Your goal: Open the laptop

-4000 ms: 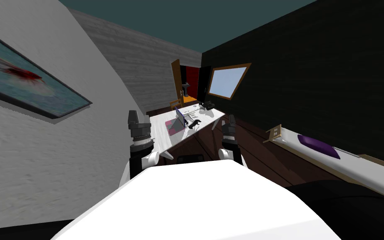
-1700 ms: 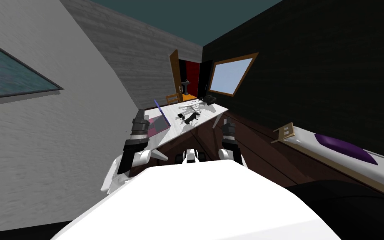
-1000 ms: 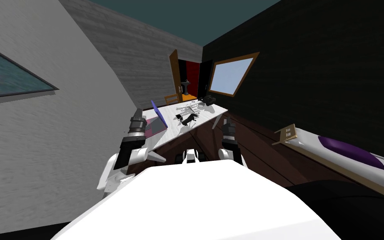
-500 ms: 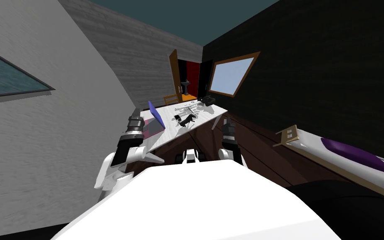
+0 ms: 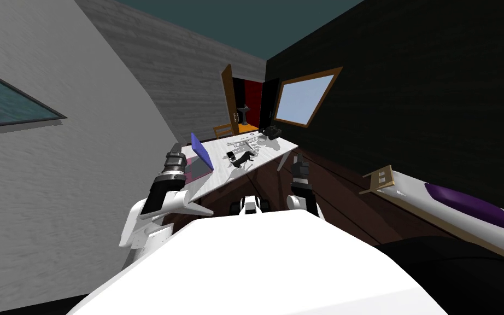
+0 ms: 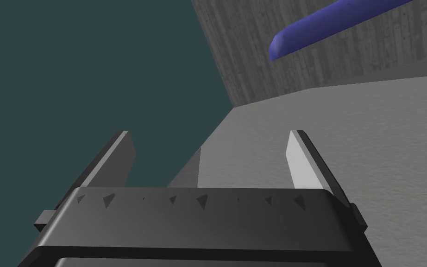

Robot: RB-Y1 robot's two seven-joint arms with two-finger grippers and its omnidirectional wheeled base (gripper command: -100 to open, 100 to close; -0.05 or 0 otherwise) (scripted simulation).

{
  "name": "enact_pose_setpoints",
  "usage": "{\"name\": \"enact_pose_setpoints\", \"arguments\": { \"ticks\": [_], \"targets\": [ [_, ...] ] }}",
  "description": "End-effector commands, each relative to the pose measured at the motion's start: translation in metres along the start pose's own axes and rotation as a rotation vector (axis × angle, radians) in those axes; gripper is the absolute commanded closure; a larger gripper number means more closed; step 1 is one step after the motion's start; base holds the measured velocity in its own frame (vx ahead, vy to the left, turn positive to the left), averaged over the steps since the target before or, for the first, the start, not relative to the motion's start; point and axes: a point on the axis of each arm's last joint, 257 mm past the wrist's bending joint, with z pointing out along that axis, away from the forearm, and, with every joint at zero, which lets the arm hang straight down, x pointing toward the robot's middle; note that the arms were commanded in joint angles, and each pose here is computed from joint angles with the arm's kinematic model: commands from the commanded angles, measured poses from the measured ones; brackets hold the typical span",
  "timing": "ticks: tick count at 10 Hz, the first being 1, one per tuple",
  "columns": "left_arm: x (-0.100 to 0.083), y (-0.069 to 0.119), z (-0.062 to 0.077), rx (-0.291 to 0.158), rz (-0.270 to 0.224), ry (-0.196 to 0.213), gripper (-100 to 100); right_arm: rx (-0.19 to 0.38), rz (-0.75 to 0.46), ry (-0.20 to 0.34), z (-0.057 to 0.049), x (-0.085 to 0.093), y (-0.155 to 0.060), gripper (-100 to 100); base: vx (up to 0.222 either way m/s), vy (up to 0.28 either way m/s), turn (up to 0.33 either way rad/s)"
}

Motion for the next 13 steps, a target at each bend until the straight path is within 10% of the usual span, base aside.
{"name": "enact_pose_setpoints", "arguments": {
  "ticks": [1, 13],
  "targets": [
    [-0.009, 0.015, 0.004, -0.06, 0.006, -0.013, -100, 0.0, 0.0, 0.0, 0.0, 0.0, 0.0, 0, 0.035, -0.06, 0.015],
    [-0.049, 0.074, 0.013, -0.305, 0.031, -0.061, -100, 0.0, 0.0, 0.0, 0.0, 0.0, 0.0, 0, 0.034, -0.06, 0.012]
  ]
}}
